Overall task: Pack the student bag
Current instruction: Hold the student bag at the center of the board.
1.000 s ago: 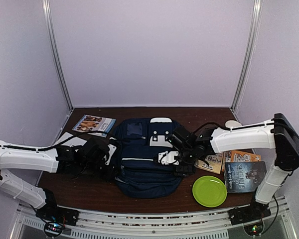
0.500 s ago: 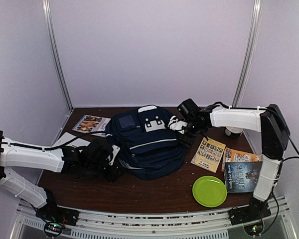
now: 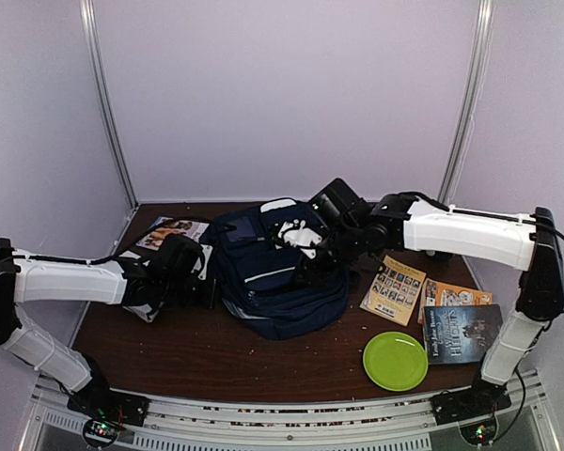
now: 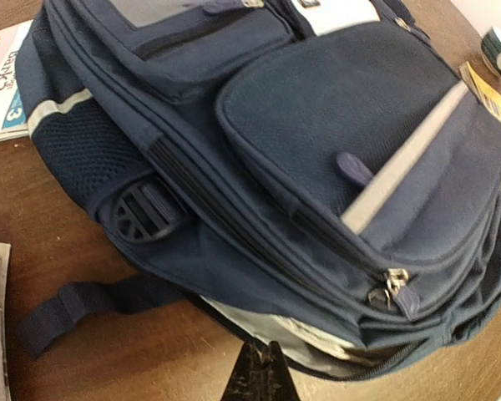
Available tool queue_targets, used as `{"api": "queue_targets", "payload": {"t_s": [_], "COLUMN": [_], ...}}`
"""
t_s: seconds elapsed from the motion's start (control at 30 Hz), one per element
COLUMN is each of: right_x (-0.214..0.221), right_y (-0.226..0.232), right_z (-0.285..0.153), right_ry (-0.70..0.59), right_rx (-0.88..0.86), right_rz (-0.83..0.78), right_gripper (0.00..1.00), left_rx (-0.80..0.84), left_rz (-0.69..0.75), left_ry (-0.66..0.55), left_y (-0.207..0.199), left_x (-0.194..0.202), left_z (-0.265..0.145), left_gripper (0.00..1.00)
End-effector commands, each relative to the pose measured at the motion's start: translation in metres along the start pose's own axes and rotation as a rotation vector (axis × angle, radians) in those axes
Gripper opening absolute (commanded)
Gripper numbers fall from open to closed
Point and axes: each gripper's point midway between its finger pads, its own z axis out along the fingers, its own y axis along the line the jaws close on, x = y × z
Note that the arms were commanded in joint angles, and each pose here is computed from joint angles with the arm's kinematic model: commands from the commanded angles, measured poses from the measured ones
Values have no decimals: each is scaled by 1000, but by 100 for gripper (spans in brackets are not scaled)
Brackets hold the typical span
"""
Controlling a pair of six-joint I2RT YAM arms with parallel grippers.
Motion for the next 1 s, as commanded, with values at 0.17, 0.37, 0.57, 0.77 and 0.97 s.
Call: {"api": "queue_targets", "payload": {"t_s": [0.17, 0.37, 0.57, 0.77, 0.97], "right_x": [-28, -32, -22, -16, -5], "right_y": [38, 32, 25, 37, 48], "right_z": [77, 104, 114, 120, 130], "right_ry": [51, 83, 126, 148, 191], "right_rx": [-116, -93, -32, -72, -78], "right_rz": [110, 166, 190, 198, 194], "right_gripper": [33, 36, 39, 40, 36], "left_rx": [62, 194, 273, 274, 260], "left_rz": [-75, -158, -204, -223, -234], "left_ry": [-136, -129, -93, -55, -30], "left_y": [-3, -12, -21, -19, -15], "left_x": [-63, -55, -38, -25, -16], "left_z": [11, 32, 47, 58, 64], "left_gripper": [0, 0, 0, 0, 0]}}
